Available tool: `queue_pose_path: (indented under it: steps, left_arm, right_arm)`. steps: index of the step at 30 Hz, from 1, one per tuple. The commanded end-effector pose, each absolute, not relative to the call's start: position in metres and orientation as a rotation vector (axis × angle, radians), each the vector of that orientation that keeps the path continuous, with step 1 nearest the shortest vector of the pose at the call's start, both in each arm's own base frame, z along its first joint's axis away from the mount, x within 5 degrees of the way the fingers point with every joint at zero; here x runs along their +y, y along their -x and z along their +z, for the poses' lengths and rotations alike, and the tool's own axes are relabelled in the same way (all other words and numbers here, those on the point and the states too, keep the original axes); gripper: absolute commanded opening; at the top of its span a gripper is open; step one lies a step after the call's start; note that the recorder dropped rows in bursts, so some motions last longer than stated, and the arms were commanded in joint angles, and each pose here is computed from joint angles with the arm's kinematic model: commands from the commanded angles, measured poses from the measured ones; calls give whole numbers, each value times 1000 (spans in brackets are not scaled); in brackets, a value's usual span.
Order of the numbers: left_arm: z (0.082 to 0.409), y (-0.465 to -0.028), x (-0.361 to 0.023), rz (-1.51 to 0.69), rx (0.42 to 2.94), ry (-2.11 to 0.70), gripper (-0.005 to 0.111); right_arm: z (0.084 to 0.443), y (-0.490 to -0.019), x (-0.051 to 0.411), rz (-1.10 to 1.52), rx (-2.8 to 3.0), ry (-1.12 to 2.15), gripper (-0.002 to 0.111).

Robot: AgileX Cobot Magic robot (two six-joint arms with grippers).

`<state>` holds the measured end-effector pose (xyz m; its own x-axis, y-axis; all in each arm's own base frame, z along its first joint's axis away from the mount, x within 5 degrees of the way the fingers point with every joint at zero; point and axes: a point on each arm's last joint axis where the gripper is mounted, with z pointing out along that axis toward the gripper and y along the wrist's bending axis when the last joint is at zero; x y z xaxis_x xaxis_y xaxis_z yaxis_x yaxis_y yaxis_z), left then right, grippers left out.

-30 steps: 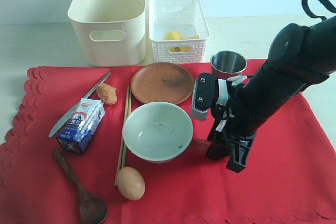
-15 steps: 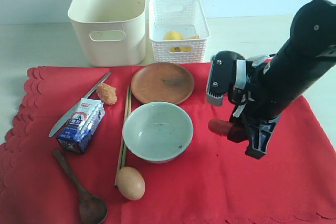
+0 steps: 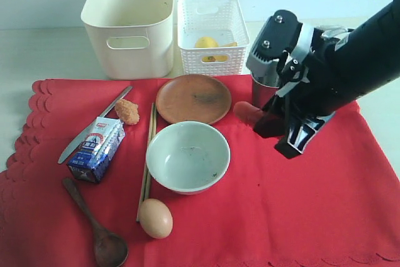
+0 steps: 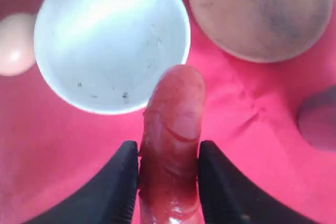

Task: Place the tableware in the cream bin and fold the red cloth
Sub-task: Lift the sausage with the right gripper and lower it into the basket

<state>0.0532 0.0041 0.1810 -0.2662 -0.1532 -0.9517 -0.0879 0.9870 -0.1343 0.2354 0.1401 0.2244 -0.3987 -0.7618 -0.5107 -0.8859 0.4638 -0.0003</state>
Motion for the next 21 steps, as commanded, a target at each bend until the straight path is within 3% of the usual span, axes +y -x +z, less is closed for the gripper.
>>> queue_pose_path:
  steps: [1, 9, 21]
  left_arm:
    - [181, -53, 4, -62, 1835, 162, 0]
    - [181, -53, 4, -62, 1835, 162, 0]
    - [181, -53, 4, -62, 1835, 162, 0]
  right_arm:
    - [241, -242, 148, 459, 2243, 1206, 0]
    - [281, -269, 161, 521, 2219, 984, 0]
    - [283, -343, 195, 584, 2250, 814, 0]
